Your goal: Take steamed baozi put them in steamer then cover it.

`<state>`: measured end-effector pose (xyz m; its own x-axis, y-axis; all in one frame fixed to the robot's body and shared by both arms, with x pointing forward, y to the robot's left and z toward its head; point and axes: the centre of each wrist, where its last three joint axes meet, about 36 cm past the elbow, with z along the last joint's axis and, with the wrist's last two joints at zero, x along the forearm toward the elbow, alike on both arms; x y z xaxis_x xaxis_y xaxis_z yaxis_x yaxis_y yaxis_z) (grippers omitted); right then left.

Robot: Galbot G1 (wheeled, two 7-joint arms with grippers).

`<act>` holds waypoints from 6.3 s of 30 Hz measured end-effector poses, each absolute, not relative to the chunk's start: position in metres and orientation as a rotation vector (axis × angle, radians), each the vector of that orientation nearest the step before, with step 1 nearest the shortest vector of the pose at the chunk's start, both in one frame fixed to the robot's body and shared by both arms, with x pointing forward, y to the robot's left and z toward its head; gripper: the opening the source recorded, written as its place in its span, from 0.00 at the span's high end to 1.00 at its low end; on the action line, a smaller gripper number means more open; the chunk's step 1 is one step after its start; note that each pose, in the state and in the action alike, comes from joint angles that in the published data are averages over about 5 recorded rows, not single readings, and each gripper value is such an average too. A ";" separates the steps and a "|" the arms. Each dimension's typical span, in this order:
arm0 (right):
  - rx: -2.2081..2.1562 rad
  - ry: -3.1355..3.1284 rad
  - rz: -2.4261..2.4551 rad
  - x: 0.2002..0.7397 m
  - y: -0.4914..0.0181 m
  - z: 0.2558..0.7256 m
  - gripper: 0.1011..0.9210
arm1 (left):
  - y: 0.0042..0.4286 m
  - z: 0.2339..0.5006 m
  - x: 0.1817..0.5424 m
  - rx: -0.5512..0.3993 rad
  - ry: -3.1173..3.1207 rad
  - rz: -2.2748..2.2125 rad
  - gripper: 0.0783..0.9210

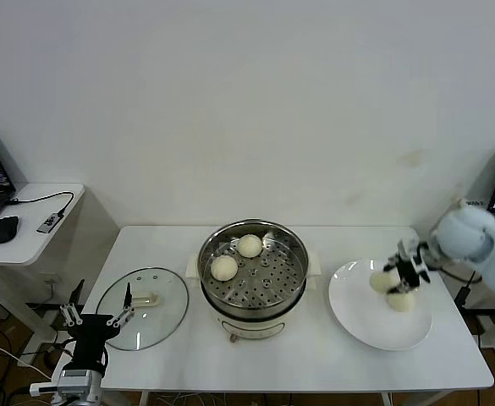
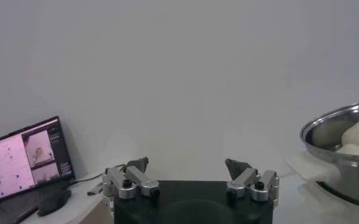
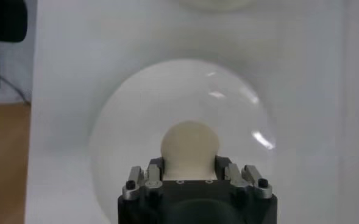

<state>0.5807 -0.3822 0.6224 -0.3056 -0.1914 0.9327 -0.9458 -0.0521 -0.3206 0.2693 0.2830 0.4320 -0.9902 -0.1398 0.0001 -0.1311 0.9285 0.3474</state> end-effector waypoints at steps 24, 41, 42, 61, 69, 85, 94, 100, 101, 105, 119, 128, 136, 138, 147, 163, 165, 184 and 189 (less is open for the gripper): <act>1.749 -1.367 1.793 0.605 -0.181 0.653 0.48 | 0.285 0.428 0.266 0.254 -3.053 -0.512 0.12; 2.040 -0.916 2.054 0.599 -0.098 0.621 0.47 | 0.287 0.427 0.267 0.277 -3.053 -0.497 0.12; 2.054 -0.892 2.061 0.598 -0.095 0.619 0.47 | 0.287 0.427 0.268 0.279 -3.052 -0.497 0.12; 2.166 -0.601 2.141 0.595 -0.074 0.599 0.33 | 0.291 0.422 0.269 0.294 -3.044 -0.502 0.12; 2.130 -0.605 2.160 0.602 -0.082 0.610 0.13 | 0.292 0.424 0.271 0.290 -3.049 -0.506 0.12; 1.785 -1.038 1.986 0.612 -0.151 0.689 0.12 | 0.292 0.427 0.276 0.264 -3.068 -0.516 0.12; 1.512 -1.325 1.750 0.602 -0.239 0.694 0.12 | 0.289 0.426 0.279 0.231 -3.073 -0.524 0.12; 1.392 -1.398 1.626 0.593 -0.301 0.675 0.12 | 0.286 0.427 0.279 0.217 -3.081 -0.522 0.12; 1.376 -1.405 1.609 0.592 -0.311 0.670 0.12 | 0.285 0.426 0.279 0.214 -3.081 -0.522 0.12; 1.311 -1.426 1.552 0.586 -0.345 0.650 0.12 | 0.284 0.425 0.278 0.210 -3.079 -0.525 0.12; 1.145 -1.416 1.431 0.583 -0.421 0.563 0.12 | 0.290 0.423 0.277 0.226 -3.061 -0.553 0.12; 1.091 -1.381 1.392 0.586 -0.442 0.515 0.12 | 0.293 0.419 0.277 0.242 -3.048 -0.554 0.12; 1.082 -1.368 1.373 0.590 -0.445 0.480 0.12 | 0.294 0.415 0.278 0.249 -3.040 -0.551 0.12; 1.079 -1.366 1.370 0.591 -0.444 0.473 0.12 | 0.294 0.415 0.278 0.249 -3.039 -0.550 0.12; 1.052 -1.363 1.376 0.598 -0.443 0.458 0.17 | 0.294 0.413 0.278 0.254 -3.037 -0.544 0.12; 1.037 -1.334 1.372 0.601 -0.442 0.451 0.41 | 0.294 0.415 0.276 0.257 -3.045 -0.540 0.12; 1.038 -1.333 1.372 0.601 -0.442 0.452 0.45 | 0.295 0.415 0.276 0.258 -3.045 -0.541 0.12; 1.075 -1.410 1.401 0.619 -0.410 0.545 0.50 | 0.292 0.413 0.283 0.235 -3.050 -0.544 0.12; 1.119 -1.468 1.449 0.635 -0.370 0.601 0.49 | 0.292 0.411 0.285 0.233 -3.046 -0.544 0.12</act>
<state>0.6345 -0.3700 0.6005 -0.3142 -0.0664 0.9470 -0.9478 -0.0349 -0.3169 0.2851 0.2922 0.4115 -0.9880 -0.1539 0.0115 -0.1404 0.9274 0.3468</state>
